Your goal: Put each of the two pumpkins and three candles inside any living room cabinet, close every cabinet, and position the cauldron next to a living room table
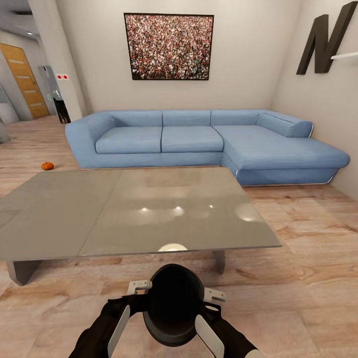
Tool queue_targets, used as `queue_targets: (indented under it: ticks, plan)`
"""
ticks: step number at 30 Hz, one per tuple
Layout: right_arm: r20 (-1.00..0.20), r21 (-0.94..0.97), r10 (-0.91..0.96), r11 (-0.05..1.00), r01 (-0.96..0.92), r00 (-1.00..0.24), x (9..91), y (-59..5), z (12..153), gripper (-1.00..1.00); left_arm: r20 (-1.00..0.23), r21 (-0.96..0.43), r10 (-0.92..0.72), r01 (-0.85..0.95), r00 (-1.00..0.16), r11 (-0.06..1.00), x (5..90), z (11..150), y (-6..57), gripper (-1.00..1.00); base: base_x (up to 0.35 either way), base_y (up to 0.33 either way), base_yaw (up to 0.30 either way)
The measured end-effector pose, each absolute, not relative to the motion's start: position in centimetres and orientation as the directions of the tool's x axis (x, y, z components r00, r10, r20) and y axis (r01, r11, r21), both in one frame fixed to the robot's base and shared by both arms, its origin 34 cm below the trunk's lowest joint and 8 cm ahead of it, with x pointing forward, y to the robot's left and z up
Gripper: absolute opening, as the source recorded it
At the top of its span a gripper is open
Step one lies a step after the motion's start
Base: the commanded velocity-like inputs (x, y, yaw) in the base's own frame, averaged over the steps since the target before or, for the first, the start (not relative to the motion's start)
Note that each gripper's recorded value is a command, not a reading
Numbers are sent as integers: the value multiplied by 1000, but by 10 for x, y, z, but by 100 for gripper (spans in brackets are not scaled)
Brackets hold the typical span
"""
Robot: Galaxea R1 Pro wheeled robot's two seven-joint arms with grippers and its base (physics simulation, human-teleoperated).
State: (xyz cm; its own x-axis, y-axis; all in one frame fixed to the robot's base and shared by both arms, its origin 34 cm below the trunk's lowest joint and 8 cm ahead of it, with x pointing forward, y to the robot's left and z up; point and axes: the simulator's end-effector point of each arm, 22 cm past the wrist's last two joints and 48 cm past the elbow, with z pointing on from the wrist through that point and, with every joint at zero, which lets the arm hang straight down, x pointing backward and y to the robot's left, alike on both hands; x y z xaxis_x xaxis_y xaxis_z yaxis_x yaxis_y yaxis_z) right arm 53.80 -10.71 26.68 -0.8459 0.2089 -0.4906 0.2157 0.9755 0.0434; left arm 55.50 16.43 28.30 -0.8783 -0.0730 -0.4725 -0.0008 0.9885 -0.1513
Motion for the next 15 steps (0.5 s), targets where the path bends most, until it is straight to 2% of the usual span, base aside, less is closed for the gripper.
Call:
queue_targets:
  ticks: [15]
  plan:
    - [-491, 41, 205, 976, 213, -847, 538, -107, 267, -100, -470, -152, -73, -1, -879, 988, 555, 283, 164, -100, 39, 8, 0]
